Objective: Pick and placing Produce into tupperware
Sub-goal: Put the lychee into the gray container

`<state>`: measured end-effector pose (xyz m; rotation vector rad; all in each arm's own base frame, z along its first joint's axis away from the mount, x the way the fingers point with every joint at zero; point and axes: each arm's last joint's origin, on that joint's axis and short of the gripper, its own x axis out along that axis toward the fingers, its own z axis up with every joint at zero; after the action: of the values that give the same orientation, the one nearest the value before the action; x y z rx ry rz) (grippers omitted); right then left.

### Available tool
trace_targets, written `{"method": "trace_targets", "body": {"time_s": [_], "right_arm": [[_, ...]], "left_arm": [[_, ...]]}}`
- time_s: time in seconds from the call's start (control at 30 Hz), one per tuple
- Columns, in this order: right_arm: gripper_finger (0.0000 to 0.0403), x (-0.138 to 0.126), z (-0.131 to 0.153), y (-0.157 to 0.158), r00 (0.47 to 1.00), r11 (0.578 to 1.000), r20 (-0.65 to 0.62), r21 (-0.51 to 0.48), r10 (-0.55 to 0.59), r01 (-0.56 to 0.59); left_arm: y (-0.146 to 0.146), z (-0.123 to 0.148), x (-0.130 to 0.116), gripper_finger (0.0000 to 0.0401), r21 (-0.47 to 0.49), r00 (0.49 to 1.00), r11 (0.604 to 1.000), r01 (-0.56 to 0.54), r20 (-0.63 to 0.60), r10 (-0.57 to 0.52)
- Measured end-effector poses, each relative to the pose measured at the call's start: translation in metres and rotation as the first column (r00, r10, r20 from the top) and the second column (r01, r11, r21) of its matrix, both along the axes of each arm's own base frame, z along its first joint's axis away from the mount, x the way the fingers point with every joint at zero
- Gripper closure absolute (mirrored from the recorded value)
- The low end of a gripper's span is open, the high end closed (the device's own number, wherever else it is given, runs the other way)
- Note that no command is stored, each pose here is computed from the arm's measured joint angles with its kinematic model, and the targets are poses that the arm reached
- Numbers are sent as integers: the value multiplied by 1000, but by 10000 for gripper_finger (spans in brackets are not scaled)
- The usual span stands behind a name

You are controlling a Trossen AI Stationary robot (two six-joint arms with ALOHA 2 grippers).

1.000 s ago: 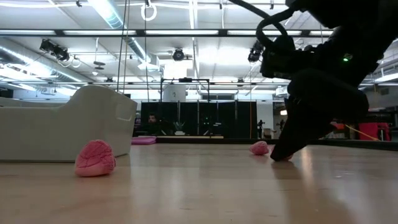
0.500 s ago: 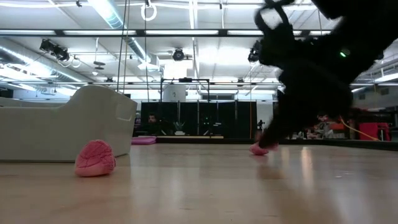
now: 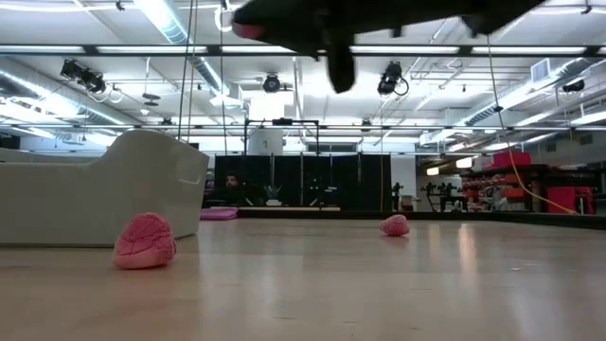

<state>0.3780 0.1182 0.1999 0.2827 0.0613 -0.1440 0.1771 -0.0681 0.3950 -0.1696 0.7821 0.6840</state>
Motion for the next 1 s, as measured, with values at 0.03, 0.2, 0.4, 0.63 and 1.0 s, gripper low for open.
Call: {"method": "trace_targets", "body": {"time_s": [0.03, 0.2, 0.4, 0.63, 1.0], "right_arm": [[350, 7, 3, -3, 1000, 1000, 0, 0, 8, -8], [340, 58, -2, 0, 988, 990, -69, 1, 137, -138], [333, 112, -38, 17, 947, 972, -281, -130, 155, -197], [319, 138, -47, 22, 884, 903, -459, -338, 89, -266], [233, 134, -7, 13, 874, 911, -486, -353, 17, -214]], "left_arm": [[0, 0, 0, 381, 0, 1000, 1000, 0, 0, 0], [0, 0, 0, 380, -2, 1000, 1000, 0, 3, 0], [0, 0, 0, 389, 0, 1000, 1000, 0, 2, 0], [0, 0, 0, 381, 5, 1000, 1000, 2, -9, -2], [0, 0, 0, 389, 4, 1000, 1000, 1, -8, -1]]}}
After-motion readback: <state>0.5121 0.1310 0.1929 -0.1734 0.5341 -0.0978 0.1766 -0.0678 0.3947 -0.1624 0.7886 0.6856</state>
